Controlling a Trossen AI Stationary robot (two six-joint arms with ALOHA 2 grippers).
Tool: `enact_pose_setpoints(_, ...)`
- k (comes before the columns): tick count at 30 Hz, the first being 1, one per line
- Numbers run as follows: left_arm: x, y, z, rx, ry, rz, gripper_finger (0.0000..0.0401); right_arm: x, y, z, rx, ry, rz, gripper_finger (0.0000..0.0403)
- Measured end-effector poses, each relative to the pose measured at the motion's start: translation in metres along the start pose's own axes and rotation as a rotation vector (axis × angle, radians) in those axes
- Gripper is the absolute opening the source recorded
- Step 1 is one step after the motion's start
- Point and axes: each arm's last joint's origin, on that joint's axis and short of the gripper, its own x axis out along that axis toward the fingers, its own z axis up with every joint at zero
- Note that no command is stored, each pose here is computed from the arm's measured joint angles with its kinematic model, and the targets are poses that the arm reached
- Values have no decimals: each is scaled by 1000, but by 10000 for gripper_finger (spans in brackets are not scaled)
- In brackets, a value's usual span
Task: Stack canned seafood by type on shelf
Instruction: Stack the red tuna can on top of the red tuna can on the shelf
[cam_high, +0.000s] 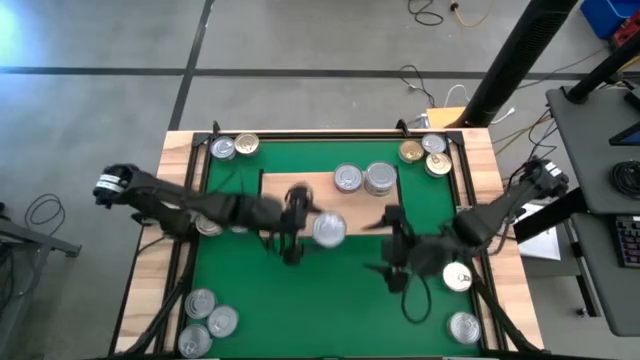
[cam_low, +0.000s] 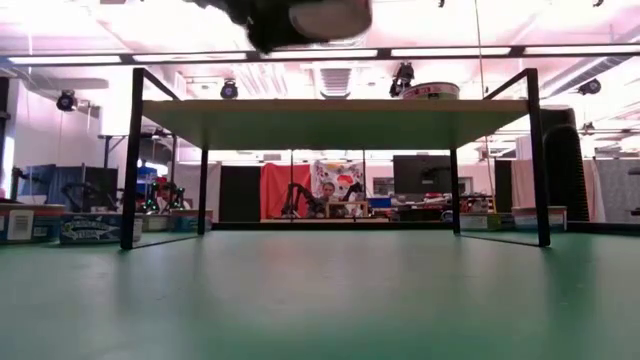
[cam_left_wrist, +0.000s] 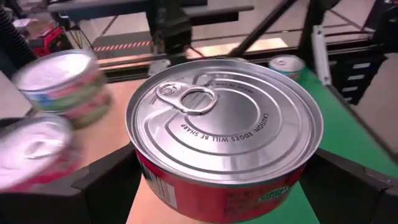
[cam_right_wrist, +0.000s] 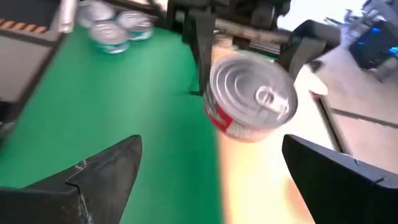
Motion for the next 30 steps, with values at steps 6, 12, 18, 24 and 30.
enact_pose_setpoints(6,-2,77,4,30,-26,-34,366,11,-55,2,46,22,-54,350)
enact_pose_setpoints(12,-3,129,7,51,-54,-50,366,27,-107,-4,73,64,-124,294)
enact_pose_setpoints(18,16,163,4,52,17,-51,366,32,-142,-7,52,65,-225,237)
enact_pose_setpoints(24,38,191,8,26,83,-33,366,36,-167,-13,43,95,-295,184)
enact_pose_setpoints(30,52,197,6,9,149,-55,366,48,-192,-22,91,110,-282,129)
